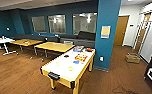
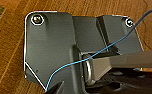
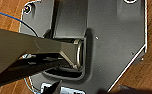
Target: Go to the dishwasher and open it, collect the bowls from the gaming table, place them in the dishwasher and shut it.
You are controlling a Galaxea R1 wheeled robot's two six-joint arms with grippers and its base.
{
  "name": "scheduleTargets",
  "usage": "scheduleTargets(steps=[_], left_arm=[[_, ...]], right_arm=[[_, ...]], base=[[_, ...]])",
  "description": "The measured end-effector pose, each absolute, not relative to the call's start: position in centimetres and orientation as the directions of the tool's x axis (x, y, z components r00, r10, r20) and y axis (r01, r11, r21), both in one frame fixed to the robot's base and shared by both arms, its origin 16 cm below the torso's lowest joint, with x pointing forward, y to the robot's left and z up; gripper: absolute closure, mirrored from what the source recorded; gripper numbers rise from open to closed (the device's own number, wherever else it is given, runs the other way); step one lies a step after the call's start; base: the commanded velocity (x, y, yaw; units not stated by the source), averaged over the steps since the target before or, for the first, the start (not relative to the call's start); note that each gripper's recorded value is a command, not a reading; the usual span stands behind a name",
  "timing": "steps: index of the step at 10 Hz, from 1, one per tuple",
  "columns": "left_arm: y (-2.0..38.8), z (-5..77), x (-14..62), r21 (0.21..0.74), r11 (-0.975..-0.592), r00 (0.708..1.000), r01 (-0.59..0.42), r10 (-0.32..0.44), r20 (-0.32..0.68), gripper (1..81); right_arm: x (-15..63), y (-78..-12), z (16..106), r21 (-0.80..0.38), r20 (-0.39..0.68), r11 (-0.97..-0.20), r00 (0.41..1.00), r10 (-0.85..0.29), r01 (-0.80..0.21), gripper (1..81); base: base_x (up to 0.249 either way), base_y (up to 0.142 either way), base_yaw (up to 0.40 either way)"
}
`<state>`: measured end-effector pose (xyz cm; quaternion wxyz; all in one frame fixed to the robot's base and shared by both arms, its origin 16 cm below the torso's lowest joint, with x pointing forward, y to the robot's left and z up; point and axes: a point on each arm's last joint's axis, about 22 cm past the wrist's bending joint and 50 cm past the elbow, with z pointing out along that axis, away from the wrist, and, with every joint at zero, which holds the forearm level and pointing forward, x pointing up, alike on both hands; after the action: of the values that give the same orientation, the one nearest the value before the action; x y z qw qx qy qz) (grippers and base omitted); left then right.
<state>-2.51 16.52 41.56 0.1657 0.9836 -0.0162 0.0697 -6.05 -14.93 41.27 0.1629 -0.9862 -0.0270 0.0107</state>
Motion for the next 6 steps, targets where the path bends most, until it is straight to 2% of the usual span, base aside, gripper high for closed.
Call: scheduleTargets(steps=[6], left_arm=[[16.52, 41.56, -2.5, 0.324, -0.945, 0.99, -0.055, -0.009, 0.143, 1.0]], right_arm=[[-6.05, -14.94, 41.27, -0.322, -0.012, -0.946, 0.998, 0.057, 0.05, 1.0]], base=[[0.103, 0.099, 0.0]])
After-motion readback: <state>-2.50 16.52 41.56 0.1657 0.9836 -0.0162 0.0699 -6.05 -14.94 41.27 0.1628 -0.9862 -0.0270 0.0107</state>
